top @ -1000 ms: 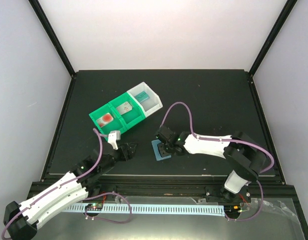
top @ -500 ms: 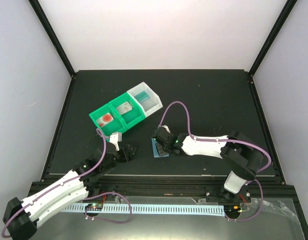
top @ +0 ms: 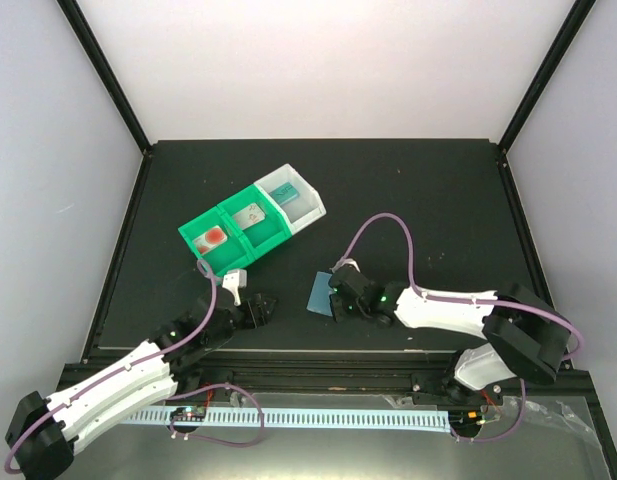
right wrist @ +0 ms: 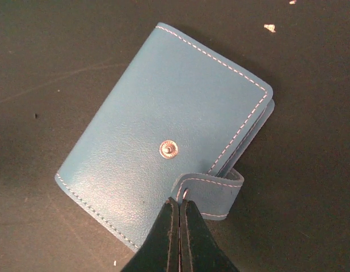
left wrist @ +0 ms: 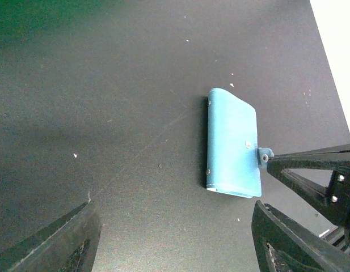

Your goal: Take the credit cards out of the card holder

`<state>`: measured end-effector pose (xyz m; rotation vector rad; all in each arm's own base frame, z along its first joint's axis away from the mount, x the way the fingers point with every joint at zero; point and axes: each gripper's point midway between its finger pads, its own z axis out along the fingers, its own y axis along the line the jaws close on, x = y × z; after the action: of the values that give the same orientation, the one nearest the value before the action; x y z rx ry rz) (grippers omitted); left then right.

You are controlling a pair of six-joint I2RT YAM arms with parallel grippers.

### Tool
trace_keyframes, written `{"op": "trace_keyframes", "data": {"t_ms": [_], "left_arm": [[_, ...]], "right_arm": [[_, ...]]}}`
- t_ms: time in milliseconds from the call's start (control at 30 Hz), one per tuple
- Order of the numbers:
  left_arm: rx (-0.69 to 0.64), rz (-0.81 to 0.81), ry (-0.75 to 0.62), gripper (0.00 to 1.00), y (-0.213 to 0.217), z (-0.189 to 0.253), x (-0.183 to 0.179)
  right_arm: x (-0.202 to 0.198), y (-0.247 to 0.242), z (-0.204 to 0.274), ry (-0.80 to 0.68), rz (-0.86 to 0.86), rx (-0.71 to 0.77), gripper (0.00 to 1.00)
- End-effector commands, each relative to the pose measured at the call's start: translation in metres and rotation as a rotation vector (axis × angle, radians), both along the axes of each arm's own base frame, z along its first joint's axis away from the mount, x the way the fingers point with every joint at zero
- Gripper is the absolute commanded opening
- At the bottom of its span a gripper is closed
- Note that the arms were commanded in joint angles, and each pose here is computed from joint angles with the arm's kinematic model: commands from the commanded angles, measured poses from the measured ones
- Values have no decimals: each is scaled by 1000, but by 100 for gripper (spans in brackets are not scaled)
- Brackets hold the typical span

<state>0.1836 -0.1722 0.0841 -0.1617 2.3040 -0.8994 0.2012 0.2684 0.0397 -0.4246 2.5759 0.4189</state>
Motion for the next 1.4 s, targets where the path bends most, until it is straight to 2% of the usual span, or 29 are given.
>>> {"op": "trace_keyframes", "data": {"t_ms": [0,133,200,433,567,900,1167,1367], "left_arm": [[-33,14,-14,75,-2,4,3],[-25,6,-12,75,-2,1,2],[-5,1,-13,75,-2,2,2],[-4,-21,-22,75,-9,12,7],[-19,-59,-3,77,-20,14,7],[6,-171,72,74,-49,13,10],[-115,-225,20,76,-71,35,14],[-80,-255,25,77,-78,31,19]], "right_arm": [[9,3,17,-40,-38,32,1],[17,-7,17,-87,-62,-21,1],[18,-5,24,-104,-50,-1,1],[5,26,80,-167,82,279,1],[2,36,94,-183,116,357,1],[7,28,89,-202,82,330,1],[4,37,94,-194,114,375,1],[8,45,105,-211,138,390,1]]}}
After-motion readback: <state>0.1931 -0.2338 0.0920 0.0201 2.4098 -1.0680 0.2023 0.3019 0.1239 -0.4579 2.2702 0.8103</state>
